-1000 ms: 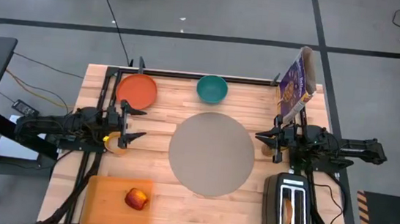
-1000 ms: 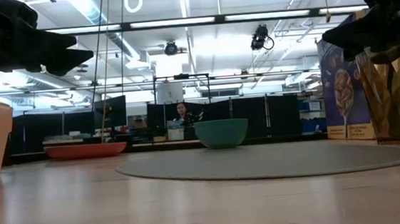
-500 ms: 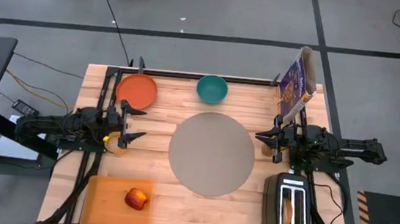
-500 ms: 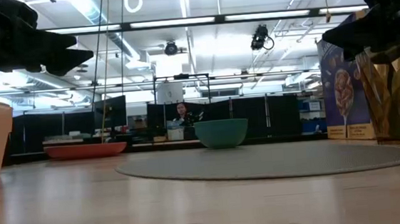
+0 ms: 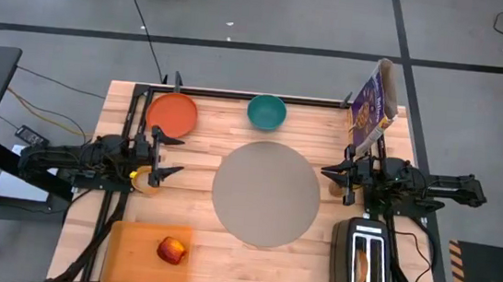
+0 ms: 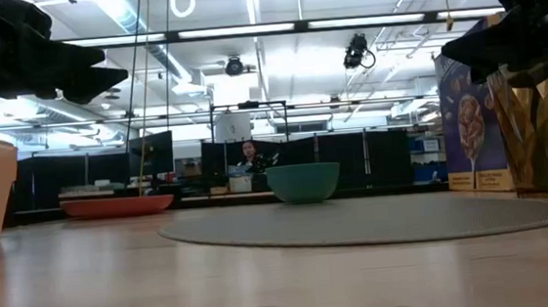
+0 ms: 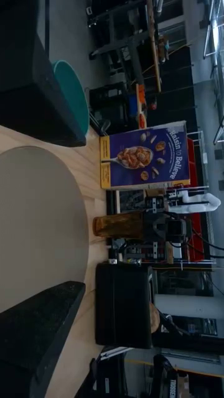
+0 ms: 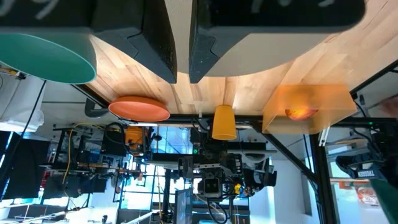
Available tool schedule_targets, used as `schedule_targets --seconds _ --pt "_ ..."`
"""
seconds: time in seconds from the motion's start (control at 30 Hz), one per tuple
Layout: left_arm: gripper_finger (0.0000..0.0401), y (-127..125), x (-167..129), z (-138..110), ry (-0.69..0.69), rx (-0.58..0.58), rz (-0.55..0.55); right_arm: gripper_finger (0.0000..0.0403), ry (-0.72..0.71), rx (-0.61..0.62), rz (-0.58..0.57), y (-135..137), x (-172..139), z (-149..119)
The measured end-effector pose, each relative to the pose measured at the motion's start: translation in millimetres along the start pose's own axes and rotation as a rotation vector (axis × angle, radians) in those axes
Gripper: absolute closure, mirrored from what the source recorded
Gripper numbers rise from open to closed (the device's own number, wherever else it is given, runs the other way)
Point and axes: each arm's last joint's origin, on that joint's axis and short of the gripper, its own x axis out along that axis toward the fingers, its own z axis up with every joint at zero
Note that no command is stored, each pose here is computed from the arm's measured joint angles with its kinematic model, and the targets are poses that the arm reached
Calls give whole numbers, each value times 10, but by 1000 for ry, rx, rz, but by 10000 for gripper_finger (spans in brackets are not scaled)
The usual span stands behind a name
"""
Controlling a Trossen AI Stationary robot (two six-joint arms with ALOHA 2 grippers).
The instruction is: Arrange a breakfast setting
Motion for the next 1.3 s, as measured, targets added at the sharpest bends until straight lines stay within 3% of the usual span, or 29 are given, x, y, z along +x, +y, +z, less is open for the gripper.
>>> schedule_targets --seconds 1.3 --pt "21 0 0 1 -1 0 0 353 -50 20 -3 -3 -1 48"
